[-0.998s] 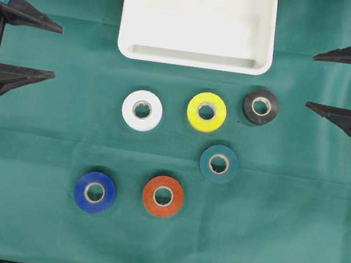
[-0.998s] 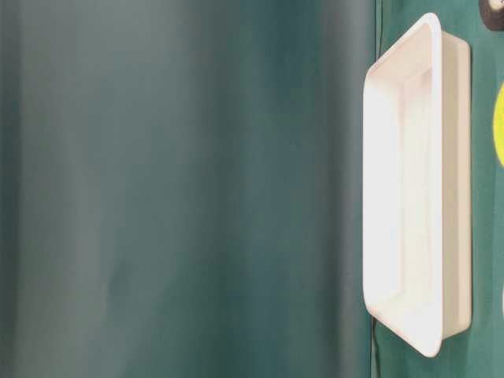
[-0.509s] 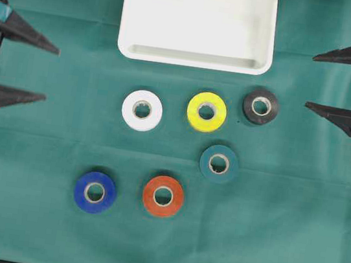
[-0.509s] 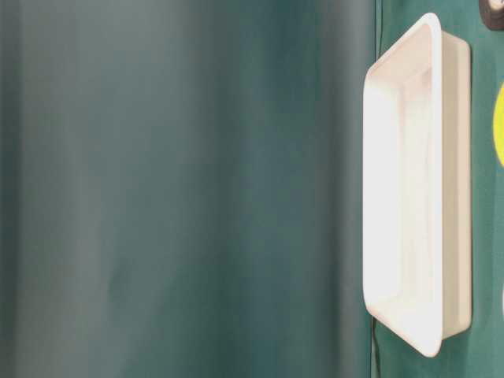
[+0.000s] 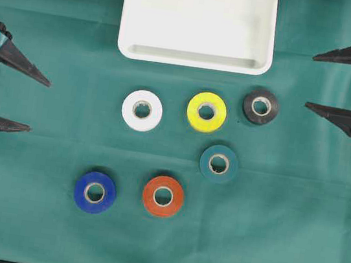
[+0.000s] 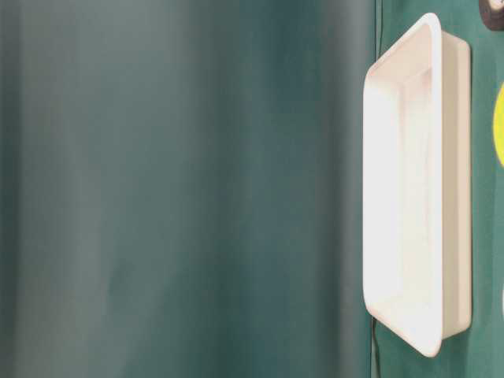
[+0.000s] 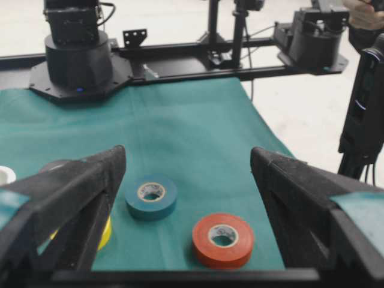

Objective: Pick up the tape from a random location and place it into the white case.

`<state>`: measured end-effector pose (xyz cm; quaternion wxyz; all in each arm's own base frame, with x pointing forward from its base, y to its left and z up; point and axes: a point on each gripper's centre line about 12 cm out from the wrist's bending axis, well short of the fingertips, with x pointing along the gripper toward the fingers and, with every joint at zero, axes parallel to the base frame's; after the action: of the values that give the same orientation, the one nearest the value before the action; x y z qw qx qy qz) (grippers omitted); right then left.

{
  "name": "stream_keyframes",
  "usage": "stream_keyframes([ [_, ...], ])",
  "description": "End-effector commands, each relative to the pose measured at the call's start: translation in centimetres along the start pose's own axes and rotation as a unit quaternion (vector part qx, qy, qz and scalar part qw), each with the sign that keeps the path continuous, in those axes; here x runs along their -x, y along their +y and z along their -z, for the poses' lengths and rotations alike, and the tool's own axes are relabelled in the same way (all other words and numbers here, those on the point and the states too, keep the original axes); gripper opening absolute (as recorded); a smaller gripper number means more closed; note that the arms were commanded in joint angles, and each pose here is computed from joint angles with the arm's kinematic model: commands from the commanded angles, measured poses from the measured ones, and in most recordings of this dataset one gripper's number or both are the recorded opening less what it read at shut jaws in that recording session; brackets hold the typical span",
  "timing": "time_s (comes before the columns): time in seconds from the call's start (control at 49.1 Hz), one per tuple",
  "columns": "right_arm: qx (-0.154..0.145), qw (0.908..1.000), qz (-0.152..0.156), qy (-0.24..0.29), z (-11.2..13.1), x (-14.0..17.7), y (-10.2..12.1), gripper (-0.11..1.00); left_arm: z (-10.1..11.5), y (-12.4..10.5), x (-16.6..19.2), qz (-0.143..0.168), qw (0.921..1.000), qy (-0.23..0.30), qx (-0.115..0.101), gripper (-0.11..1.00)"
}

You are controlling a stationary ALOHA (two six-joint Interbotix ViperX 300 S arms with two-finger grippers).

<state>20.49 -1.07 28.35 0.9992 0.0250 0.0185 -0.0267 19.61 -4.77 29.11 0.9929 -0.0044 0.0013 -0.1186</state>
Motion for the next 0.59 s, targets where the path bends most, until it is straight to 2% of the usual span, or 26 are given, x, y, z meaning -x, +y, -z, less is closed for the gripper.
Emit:
stream_keyframes([
  [0.0,-0.001,0.9999,0.000,-0.015,-1.2,-0.3,0.0,0.89,-1.1,0.0,-0.3,0.001,0.9999,-0.013,0.000,0.97],
  [0.224,-0.001,0.9999,0.000,-0.017,-1.4,-0.3,0.0,0.89,-1.1,-0.1,-2.6,0.001,1.0000,0.009,-0.001,0.97],
  [0.57,-0.001,1.0000,0.000,-0.008,-1.3,-1.0,0.0,0.89,-2.6,-0.1,-9.8,0.000,0.9991,0.042,-0.005,0.97],
])
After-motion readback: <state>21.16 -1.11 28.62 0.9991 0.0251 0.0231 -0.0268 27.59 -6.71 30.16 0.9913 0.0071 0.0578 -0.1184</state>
